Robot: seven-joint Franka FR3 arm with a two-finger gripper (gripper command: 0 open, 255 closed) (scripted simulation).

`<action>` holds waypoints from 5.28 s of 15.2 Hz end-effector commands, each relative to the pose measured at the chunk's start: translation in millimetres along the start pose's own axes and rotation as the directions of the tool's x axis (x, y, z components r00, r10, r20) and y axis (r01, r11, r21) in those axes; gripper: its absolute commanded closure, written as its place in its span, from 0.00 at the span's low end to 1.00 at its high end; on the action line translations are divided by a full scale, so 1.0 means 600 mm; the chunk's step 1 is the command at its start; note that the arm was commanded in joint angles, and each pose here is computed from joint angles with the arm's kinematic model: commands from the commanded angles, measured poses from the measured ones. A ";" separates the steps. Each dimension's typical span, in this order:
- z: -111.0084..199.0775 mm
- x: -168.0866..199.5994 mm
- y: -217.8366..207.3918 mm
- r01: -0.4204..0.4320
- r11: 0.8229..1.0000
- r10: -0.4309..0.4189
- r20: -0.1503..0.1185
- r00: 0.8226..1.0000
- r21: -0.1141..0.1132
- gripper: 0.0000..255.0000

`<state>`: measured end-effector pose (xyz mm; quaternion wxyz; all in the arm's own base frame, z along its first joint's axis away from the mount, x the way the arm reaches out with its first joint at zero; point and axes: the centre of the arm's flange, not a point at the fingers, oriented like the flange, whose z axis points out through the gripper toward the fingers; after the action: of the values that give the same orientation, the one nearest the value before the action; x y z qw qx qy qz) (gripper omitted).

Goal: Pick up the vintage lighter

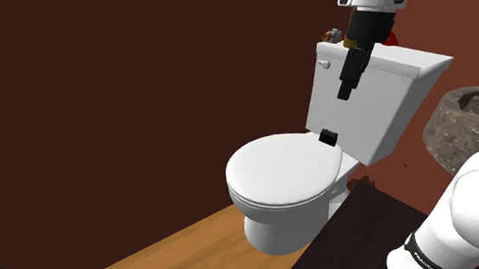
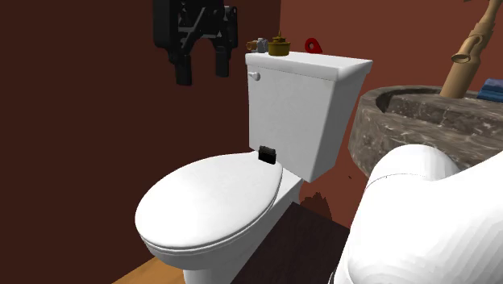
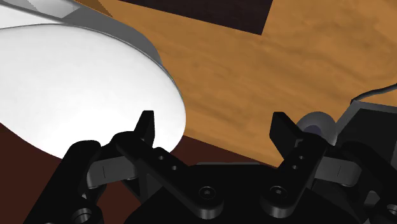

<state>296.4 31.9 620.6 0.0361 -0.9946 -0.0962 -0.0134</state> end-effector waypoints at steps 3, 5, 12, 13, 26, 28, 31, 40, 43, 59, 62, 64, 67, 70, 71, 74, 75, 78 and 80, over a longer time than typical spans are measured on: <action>0.025 0.009 0.035 -0.005 1.000 0.005 0.003 1.000 -0.002 0.00; 0.050 0.017 0.070 -0.011 1.000 0.011 0.006 1.000 -0.003 0.00; 0.138 0.044 0.193 -0.030 1.000 0.030 0.016 0.999 -0.009 0.00; 0.150 0.047 0.211 -0.033 0.999 0.033 0.018 0.999 -0.010 0.00; 0.312 0.088 0.442 -0.068 0.997 0.068 0.037 0.997 -0.021 0.00; 0.336 0.093 0.478 -0.073 0.997 0.074 0.039 0.996 -0.023 0.00; 0.373 0.101 0.531 -0.081 0.996 0.082 0.044 0.996 -0.025 0.00; 0.483 0.119 0.694 -0.105 0.994 0.107 0.056 0.993 -0.033 0.00; 0.520 0.124 0.748 -0.113 0.993 0.115 0.061 0.991 -0.036 0.00; 0.697 0.136 0.965 -0.144 0.988 0.147 0.077 0.986 -0.048 0.00; 0.723 0.135 0.967 -0.144 0.988 0.147 0.077 0.986 -0.048 0.00; 0.728 0.135 0.967 -0.144 0.988 0.147 0.077 0.986 -0.048 0.00; 0.731 0.133 0.972 -0.144 0.988 0.147 0.077 0.986 -0.047 1.00; 0.729 0.133 0.966 -0.144 0.988 0.147 0.076 0.986 -0.047 1.00; 0.732 0.138 0.966 -0.144 0.988 0.147 0.077 0.986 -0.047 1.00; 0.728 0.135 0.967 -0.144 0.988 0.147 0.077 0.986 -0.048 1.00; 0.719 0.135 0.966 -0.144 0.988 0.147 0.077 0.986 -0.048 1.00; 0.693 0.136 0.964 -0.144 0.988 0.147 0.077 0.986 -0.048 1.00; 0.676 0.137 0.963 -0.144 0.988 0.147 0.077 0.986 -0.048 1.00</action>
<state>497.8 -483.4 168.5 0.0167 -0.9990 -0.0279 0.0298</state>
